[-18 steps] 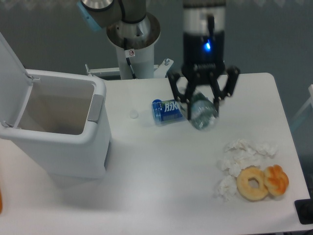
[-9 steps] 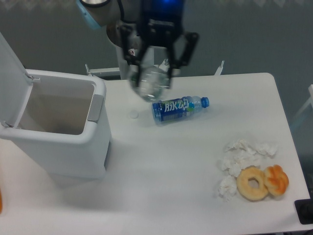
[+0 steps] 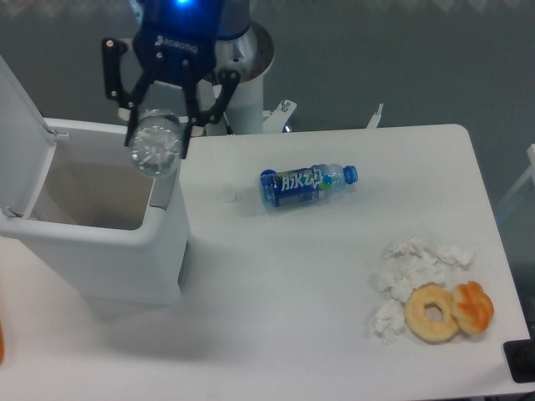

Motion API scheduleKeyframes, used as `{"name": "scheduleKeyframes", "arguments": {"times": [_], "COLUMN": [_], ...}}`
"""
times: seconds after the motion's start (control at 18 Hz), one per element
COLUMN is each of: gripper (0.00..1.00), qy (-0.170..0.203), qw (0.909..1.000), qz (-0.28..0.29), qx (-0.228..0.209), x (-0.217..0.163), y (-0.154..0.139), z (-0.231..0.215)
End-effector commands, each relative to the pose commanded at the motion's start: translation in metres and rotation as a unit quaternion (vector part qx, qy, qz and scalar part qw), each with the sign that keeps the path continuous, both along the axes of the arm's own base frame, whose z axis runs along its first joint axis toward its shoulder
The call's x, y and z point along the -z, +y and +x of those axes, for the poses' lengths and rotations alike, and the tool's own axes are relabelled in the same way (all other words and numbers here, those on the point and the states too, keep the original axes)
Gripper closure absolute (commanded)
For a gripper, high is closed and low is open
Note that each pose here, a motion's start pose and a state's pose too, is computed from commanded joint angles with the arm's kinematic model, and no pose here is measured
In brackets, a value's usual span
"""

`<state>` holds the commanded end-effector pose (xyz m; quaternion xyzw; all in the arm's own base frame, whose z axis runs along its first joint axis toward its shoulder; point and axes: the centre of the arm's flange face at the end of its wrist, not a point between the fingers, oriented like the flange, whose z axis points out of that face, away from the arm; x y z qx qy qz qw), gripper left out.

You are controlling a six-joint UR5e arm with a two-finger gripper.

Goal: Place the plastic bottle in the trash can
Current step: 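Lift the clear bottle and carry it over the white trash bin, then lower the held clear bottle down into the trash bin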

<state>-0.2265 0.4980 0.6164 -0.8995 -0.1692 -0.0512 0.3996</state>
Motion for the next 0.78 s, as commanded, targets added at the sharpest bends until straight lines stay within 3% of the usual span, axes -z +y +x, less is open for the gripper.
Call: {"name": "scheduleKeyframes", "arguments": {"times": [0.78], "gripper": [0.4], "qy": [-0.019], "qw": [0.9987], "qz": [-0.022], "qx": [0.041], "x": [0.035], "y": [0.038], "z": [0.022]}}
